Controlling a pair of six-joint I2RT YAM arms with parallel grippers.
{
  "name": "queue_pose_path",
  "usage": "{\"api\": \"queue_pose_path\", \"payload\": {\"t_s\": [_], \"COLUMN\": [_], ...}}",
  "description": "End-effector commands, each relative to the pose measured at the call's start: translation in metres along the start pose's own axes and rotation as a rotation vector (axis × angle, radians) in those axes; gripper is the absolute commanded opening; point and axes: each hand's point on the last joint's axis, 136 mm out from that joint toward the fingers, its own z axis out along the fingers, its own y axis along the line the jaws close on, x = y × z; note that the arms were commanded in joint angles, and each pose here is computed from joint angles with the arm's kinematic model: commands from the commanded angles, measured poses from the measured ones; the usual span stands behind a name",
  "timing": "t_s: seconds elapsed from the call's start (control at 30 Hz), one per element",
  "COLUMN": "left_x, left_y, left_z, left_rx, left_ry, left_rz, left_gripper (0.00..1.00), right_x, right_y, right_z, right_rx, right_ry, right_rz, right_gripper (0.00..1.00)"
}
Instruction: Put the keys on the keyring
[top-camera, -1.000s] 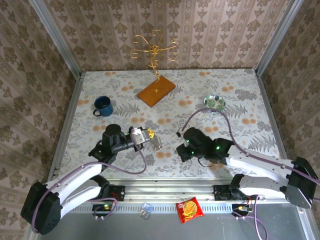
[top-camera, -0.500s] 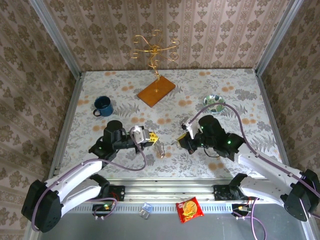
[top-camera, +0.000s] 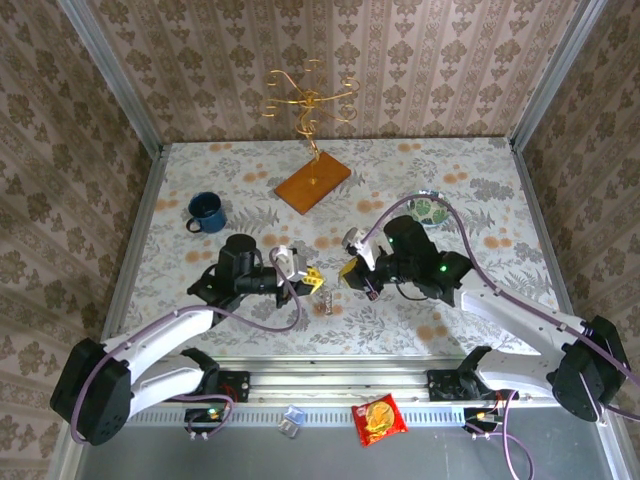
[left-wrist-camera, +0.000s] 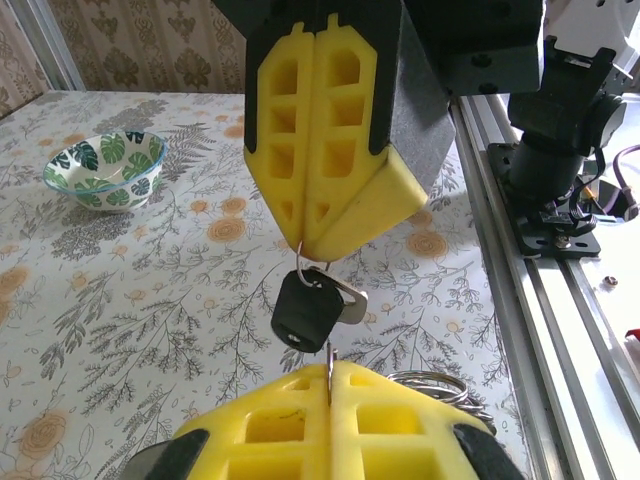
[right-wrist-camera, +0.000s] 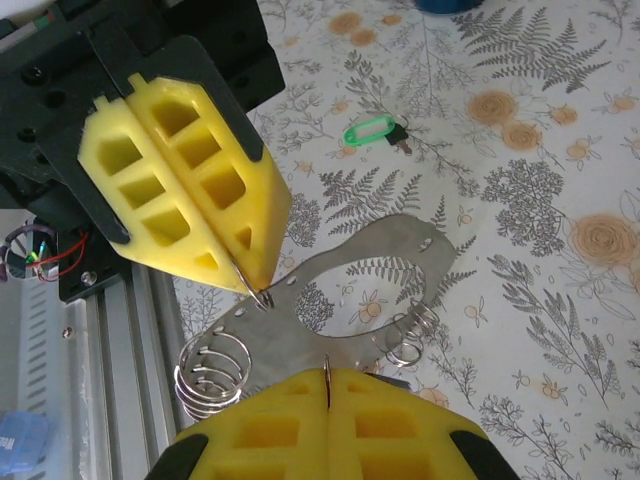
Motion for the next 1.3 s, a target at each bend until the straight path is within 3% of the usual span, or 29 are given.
{"api": "queue_pose_path", "payload": {"t_s": [0.0,0.3,0.73,1.27], "left_x": [-0.020,-0.017,-0.014,-0.013], "left_y": [0.001,0.002,0.006,0.003], "left_z": [0.001,0.002,0.003,0.004], "left_rx": [0.005,-0.009,-0.045,-0.033], "left_ry": [-0.042,-0.034,-0.020,-0.020], "left_rz": [0.040,0.045,0.064,0.060], "left_gripper": [0.00,0.00,0.00,0.00], "right_x": [-0.010,-0.013,-0.003,-0.025], "right_y": [0.010,0.021,0.015,0.018], "right_z": [0.001,0.013,0.008,0.014], "right_rx": [-0.049,-0.122,-0.037,-0.034], "right_ry": [-0.003,0.011,0.065,-0.032], "right_rz": [-0.062,-0.065,-0.132,-0.172], "right_gripper": [0.00,0.00,0.00,0.00]}}
